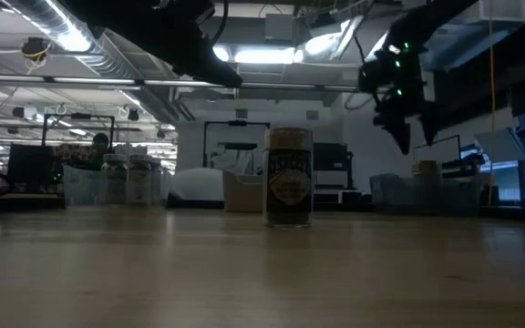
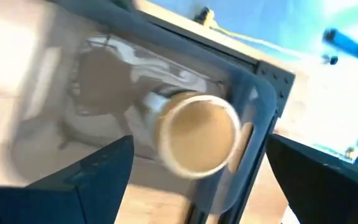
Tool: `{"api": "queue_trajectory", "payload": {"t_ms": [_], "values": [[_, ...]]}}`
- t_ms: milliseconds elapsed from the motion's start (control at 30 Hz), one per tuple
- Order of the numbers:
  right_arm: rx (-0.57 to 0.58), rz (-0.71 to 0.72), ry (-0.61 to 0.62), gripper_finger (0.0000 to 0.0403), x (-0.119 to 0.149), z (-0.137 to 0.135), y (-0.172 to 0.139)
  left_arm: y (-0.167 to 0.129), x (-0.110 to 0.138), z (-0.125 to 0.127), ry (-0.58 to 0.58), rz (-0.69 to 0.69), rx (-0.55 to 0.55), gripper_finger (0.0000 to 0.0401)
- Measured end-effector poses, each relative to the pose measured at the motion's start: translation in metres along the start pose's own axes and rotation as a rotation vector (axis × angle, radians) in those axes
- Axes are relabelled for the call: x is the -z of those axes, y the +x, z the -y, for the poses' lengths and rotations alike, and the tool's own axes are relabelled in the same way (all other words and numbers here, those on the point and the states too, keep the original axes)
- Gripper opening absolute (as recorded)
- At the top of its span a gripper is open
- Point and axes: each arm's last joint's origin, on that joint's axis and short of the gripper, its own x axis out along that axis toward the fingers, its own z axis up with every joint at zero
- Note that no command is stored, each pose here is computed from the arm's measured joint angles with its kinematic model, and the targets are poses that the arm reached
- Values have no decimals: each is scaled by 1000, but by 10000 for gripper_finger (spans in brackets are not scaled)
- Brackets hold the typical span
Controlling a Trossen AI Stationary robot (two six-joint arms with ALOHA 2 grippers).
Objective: Sort spices by type
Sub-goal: Put the gold seasoning bottle into the black bin
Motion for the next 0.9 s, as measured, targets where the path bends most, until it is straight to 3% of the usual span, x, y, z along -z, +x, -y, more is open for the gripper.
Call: {"api": "queue_trajectory", "payload": {"t_ms": [300, 600, 900], "values": [[-113, 174, -206, 363, 24, -61, -55, 0, 0, 0, 4, 0, 0, 244], [-214, 291, -433, 363, 66, -126, -84, 0, 0, 0, 3, 0, 0, 244], [-333, 415, -587, 363, 107, -171, -109, 0, 0, 0, 3, 0, 0, 244]]}}
